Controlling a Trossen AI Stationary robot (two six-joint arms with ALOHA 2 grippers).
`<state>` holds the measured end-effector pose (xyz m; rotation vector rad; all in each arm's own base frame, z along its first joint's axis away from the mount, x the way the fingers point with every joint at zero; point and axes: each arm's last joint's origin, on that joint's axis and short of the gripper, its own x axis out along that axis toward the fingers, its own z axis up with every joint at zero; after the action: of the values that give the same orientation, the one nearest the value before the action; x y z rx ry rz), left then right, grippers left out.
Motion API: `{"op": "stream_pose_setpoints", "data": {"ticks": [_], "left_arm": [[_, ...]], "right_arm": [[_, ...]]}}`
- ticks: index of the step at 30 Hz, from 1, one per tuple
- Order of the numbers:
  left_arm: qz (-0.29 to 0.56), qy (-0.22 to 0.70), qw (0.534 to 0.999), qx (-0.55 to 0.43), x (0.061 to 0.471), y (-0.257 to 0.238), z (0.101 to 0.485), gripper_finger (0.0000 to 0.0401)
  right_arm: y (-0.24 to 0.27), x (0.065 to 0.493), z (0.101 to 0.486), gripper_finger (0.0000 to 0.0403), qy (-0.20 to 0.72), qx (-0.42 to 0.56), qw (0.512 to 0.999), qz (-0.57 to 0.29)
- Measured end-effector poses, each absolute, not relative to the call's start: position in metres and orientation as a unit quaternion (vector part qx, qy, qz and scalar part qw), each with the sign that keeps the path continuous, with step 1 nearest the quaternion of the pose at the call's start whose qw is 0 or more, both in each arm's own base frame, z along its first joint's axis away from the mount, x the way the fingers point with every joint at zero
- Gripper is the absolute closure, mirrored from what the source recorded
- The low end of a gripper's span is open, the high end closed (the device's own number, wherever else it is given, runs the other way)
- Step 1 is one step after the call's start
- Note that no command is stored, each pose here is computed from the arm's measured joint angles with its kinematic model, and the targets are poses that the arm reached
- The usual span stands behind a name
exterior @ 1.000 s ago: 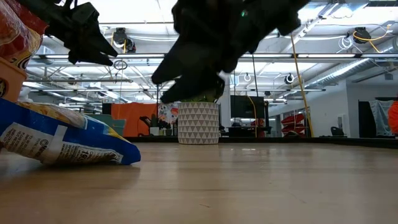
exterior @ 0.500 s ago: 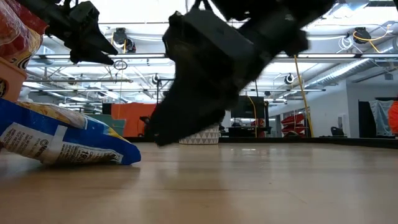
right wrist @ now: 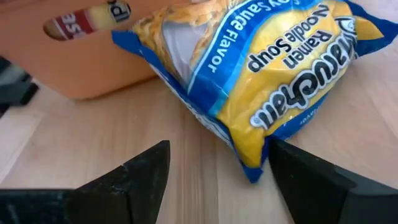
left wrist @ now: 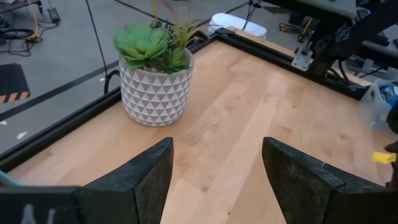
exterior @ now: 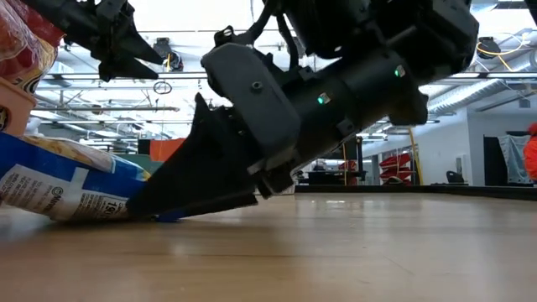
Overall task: Sort Maruchan noodles
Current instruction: Put the blue noodle pack into the transparent bin
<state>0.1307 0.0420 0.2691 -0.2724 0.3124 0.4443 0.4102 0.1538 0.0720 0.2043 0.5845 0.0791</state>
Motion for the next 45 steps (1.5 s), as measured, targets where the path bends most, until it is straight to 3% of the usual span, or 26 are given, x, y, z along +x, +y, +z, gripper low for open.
{"op": "stream_pose_setpoints", "data": {"ticks": [6, 10, 26, 35, 45], "left_arm": [[0.211, 0.155, 0.956, -0.133, 0.131, 0.040, 0.269, 0.0151], [0.208, 0.157, 0.956, -0.133, 0.131, 0.039, 0.269, 0.0151], [0.202, 0.158, 0.957, -0.135, 0.131, 0.039, 0.269, 0.0151], [0.192, 0.169, 0.955, -0.151, 0.131, 0.038, 0.266, 0.0151], [0.177, 0.170, 0.955, -0.166, 0.131, 0.037, 0.266, 0.0151]], "right_arm": [[0.150, 0.412, 0.062, 0.0138, 0.289, 0.100, 0.952, 0.030], [0.145, 0.414, 0.062, 0.0165, 0.278, 0.107, 0.954, 0.029], [0.127, 0.421, 0.062, 0.0391, 0.271, 0.128, 0.954, 0.003], [0.123, 0.419, 0.088, 0.0399, 0.259, 0.051, 0.964, -0.019], [0.110, 0.399, 0.174, 0.0402, 0.257, -0.111, 0.956, -0.092]]}}
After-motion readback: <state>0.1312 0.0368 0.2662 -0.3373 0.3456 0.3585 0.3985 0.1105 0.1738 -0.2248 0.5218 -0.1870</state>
